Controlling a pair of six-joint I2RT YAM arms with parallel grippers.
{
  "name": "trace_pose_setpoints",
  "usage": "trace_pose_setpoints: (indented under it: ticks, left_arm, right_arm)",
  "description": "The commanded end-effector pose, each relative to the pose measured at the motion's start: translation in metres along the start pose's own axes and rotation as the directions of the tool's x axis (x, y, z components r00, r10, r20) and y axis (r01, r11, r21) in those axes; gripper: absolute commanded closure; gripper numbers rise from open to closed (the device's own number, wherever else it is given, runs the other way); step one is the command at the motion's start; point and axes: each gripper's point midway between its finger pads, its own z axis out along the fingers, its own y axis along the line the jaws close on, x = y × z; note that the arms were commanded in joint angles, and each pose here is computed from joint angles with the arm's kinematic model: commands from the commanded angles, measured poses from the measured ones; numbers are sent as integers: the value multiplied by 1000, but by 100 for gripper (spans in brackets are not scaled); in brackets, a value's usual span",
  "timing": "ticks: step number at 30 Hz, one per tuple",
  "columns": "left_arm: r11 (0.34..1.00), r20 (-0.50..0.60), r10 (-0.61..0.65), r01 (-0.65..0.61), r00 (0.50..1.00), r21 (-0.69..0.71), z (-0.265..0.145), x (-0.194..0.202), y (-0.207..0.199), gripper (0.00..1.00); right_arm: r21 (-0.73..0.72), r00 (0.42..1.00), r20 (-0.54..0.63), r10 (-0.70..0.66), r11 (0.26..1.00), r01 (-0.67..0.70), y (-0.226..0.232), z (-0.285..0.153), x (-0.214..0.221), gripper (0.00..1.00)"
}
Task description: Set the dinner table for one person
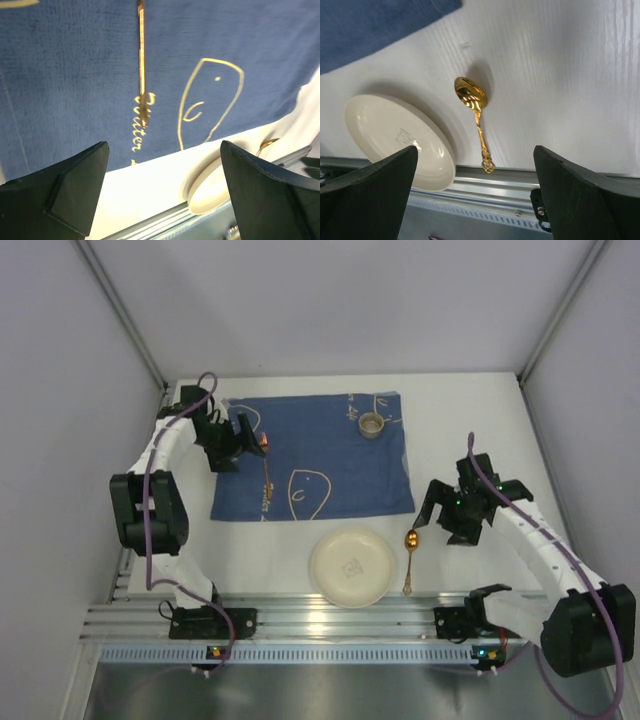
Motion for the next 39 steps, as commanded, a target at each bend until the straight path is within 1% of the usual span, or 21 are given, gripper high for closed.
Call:
trace_pose_setpoints:
  ticks: [1,4,5,7,8,11,12,18,25,31,34,35,39]
  left_arm:
    - [1000,149,30,-30,988,-2,-54,-12,-27,2]
    - [999,195,34,-36,980,4,-74,-7,-37,2]
    - [999,198,33,-34,980,2,-77,-4,-37,2]
    - [999,215,30,-33,976,9,-86,6,-42,2]
    - [999,227,31,-36,973,17,-91,13,-43,2]
    - [999,243,23,-31,970,31,-98,24,-47,2]
    - [999,254,24,-35,967,38,-101,30,-48,2]
    - [999,255,22,-33,967,38,-108,52,-46,2]
    - [999,254,28,-35,967,22,-113,65,-42,2]
    - [999,251,30,-35,968,17,-116,72,-40,2]
    - [999,254,32,-37,967,15,-117,76,-40,2]
    - [999,253,29,-34,967,12,-117,77,-38,2]
    - [999,254,39,-37,966,-11,-118,85,-32,2]
  right_arm:
    - [36,997,-17,-80,996,81,-4,14,11,0]
    - [62,992,-61,-111,991,114,-8,29,32,7]
    - [56,993,-57,-102,993,105,-5,33,35,14]
    - [65,991,-81,-103,992,108,-7,44,46,21]
    - [60,992,-77,-96,993,100,-5,49,47,31]
    - [86,991,-83,-101,990,108,-6,57,50,45]
    - [97,992,-67,-107,989,113,-6,59,47,46]
    - [102,991,-56,-121,987,127,-1,70,48,55]
    - [140,987,-90,-136,979,148,-5,84,57,66]
    - [165,979,-119,-165,969,183,-6,95,68,78]
    - [215,974,-121,-190,953,213,-13,101,68,88]
    - [224,973,-122,-195,950,218,-14,102,68,100]
    - [265,971,-94,-222,934,239,-18,102,59,100]
